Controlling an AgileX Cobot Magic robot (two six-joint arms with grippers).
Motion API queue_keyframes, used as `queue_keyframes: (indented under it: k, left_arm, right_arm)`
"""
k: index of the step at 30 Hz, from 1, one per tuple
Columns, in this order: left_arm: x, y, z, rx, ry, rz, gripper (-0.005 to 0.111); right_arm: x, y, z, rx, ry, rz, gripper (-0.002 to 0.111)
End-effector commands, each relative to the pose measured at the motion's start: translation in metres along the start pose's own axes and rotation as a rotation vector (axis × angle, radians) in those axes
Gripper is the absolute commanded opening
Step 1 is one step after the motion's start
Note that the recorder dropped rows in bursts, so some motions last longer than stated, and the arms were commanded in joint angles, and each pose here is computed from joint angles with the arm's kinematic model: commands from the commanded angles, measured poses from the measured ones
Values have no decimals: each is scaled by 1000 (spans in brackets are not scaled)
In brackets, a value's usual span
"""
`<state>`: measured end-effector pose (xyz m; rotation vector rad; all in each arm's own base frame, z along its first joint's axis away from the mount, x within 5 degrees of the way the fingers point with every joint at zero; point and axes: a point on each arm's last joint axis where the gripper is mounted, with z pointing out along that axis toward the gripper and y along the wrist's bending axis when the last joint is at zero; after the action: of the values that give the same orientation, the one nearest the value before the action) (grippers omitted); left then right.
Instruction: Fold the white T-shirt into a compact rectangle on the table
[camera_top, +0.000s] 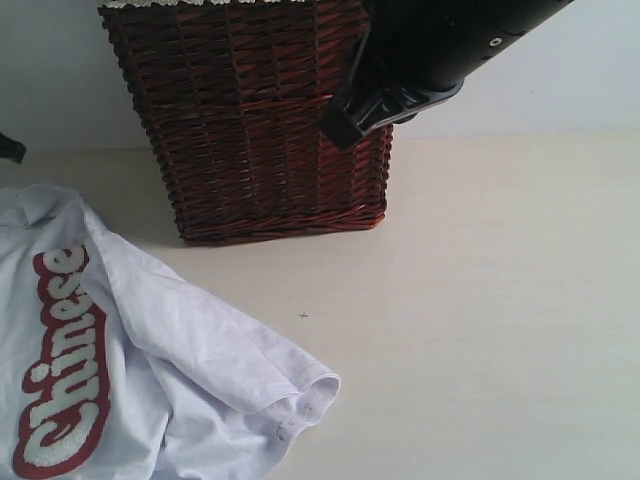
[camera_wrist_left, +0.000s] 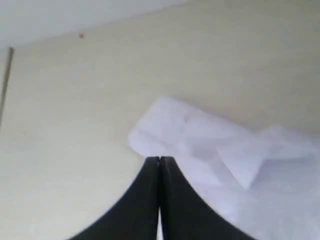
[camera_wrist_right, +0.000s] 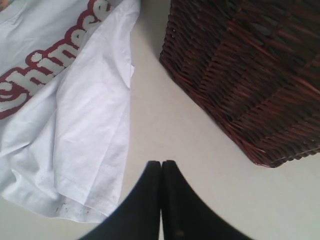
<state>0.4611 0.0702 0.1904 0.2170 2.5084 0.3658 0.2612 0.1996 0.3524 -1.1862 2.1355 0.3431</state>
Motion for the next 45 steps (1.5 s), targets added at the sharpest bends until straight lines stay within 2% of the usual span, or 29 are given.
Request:
queue_keyframes:
  k: [1,4,13,22,35,40,45]
  left_arm:
    - [47,-10,9,196,126,-71,0]
    - [68,-12,33,245,168,-121,0]
    - [69,-13,76,150,14,-183,0]
    - [53,-10,75,129,-50,-180,0]
    - [37,-48,70,161,-103,-58,0]
    - [29,-36,72,90,-204,-69,0]
    - [23,-22,83,64,-225,-72,0]
  right_arm:
    - [1,-1,2,5,3,-8,0]
    - [1,-1,2,5,3,-8,0]
    - [4,-1,6,12,-8,-1,0]
    - [5,-3,16,2,15,5,0]
    - [9,-5,31,-11,54,4,0]
    - [10,-4,31,-18,63,6,0]
    - [9,-4,31,-15,60,4,0]
